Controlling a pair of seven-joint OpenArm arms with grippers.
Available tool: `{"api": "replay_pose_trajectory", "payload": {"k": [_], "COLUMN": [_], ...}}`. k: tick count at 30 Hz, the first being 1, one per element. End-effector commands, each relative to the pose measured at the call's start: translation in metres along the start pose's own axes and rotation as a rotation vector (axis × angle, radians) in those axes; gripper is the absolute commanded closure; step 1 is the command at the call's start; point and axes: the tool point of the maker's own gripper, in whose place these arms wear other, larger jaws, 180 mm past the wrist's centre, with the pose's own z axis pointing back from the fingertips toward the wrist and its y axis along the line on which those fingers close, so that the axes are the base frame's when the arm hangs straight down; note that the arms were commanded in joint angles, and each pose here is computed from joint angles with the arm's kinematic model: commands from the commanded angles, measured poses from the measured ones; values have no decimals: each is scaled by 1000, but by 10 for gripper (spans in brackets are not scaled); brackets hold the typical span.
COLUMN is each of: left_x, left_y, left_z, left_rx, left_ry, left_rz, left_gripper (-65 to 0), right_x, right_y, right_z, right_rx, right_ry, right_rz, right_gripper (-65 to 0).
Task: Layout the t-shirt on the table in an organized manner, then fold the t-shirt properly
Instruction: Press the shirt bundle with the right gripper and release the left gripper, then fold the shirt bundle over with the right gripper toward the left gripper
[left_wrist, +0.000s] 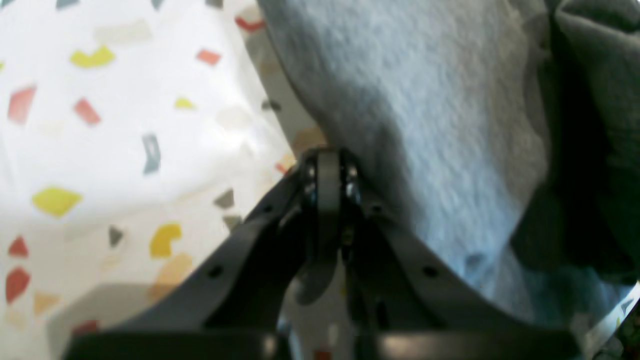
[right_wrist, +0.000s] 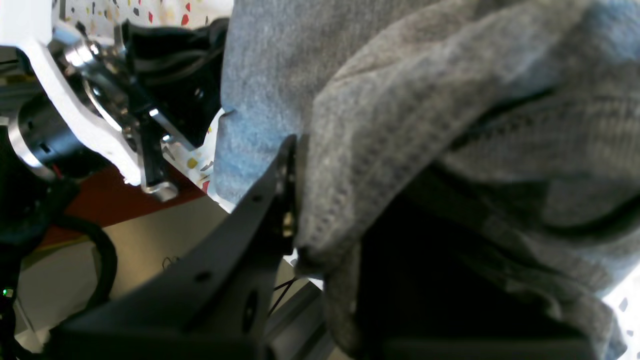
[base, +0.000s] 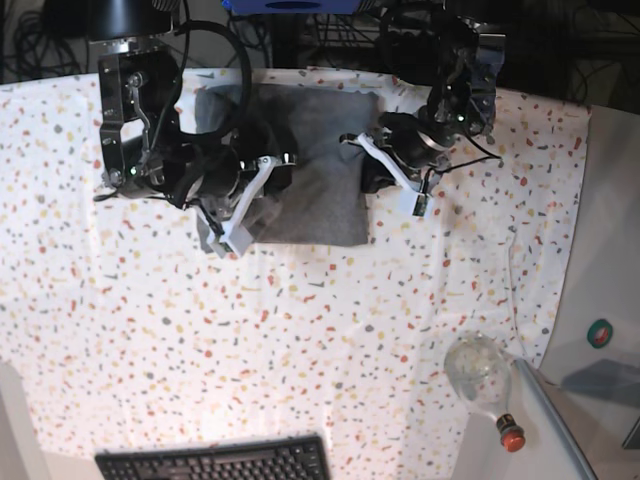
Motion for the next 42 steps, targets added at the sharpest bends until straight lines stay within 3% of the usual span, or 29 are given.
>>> {"api": "replay_pose_trajectory", "payload": {"k": [1, 4, 8, 11, 14, 17, 21, 26, 30, 38, 42], "left_x": [-9, -7, -5, -2, 0, -2, -2, -2, -1, -1, -1], "left_y": [10, 31, 88, 130, 162, 187, 201, 201, 200, 200, 201], "left_z": [8, 29, 73, 113, 151, 183, 200, 198, 197, 197, 197], "left_rx": [24, 68, 213, 301, 362, 421, 471, 469, 468, 468, 468], "left_ry": [39, 24, -47, -91, -143, -179, -193, -195, -198, -198, -197], "left_rz": [-25, -42, 79, 107, 142, 166, 173, 178, 180, 180, 180], "left_gripper": [0, 0, 0, 0, 0, 0, 0, 0, 0, 0, 0], "right_x": [13, 15, 11, 8, 5, 7, 11, 15, 25, 34, 53], "right_y": [7, 8, 6, 4, 5, 5, 17, 41, 49, 97, 126], "right_z": [2, 2, -1, -3, -3, -3, -7, -16, -19, -32, -19], "right_rx": [23, 26, 26, 24, 26, 26, 44, 68, 40, 30, 30], "right_ry": [-43, -45, -31, -21, -16, -20, -9, 30, 33, 74, 11], "right_rz": [7, 7, -3, -7, -8, -5, 43, 151, 104, 157, 200], "right_gripper": [0, 0, -2, -197, -308, -308, -306, -306, -306, -306, -305]}}
